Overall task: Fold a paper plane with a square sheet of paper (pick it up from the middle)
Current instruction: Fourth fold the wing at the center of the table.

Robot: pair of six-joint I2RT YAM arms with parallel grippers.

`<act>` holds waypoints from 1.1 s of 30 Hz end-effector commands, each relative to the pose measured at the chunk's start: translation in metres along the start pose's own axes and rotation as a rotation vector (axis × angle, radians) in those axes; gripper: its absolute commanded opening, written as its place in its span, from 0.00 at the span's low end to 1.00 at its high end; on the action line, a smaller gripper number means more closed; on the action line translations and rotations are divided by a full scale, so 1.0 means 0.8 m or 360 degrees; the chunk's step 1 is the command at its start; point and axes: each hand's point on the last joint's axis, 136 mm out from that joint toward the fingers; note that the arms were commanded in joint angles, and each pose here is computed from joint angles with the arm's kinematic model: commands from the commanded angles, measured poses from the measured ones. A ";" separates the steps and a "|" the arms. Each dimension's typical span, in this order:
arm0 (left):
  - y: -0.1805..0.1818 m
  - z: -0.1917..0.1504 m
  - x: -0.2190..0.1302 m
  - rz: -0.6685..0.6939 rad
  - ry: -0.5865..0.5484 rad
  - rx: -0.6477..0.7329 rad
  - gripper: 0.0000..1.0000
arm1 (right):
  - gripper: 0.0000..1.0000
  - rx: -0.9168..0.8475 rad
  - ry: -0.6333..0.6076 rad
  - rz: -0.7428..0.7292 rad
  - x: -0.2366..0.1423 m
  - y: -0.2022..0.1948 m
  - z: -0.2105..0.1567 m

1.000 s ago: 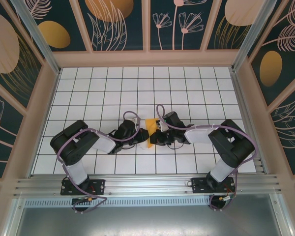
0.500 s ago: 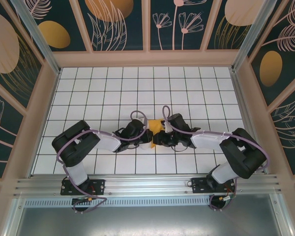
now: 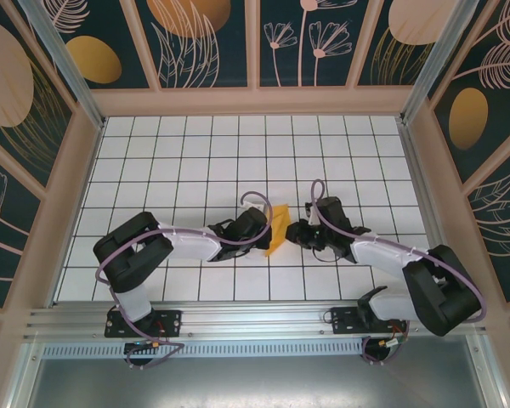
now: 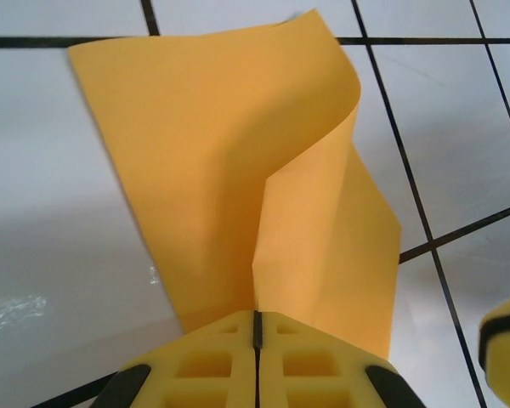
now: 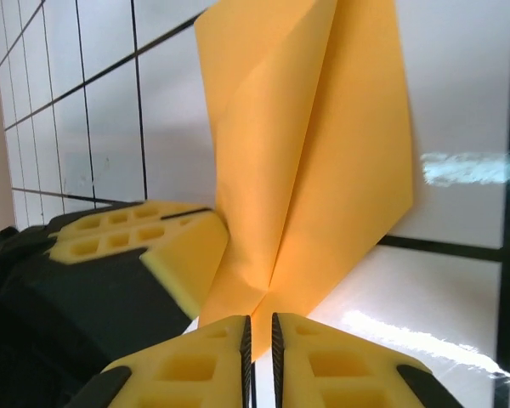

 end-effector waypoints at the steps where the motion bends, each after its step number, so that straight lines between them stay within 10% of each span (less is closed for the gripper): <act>1: -0.004 0.006 -0.007 0.0086 -0.0033 0.0118 0.08 | 0.17 -0.0032 0.0014 0.0050 0.004 0.006 0.007; 33: -0.015 -0.025 0.011 0.0101 0.0020 0.0011 0.03 | 0.11 0.0010 0.0011 -0.0029 0.013 -0.018 0.009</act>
Point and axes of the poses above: each hand's point on the last joint's axis, 136 mm out from that joint toward the fingers, its own x axis out along the fingers, its own y axis along the line the jaws close on, z = x × y, and after that the axes turned 10 degrees about -x, right-handed
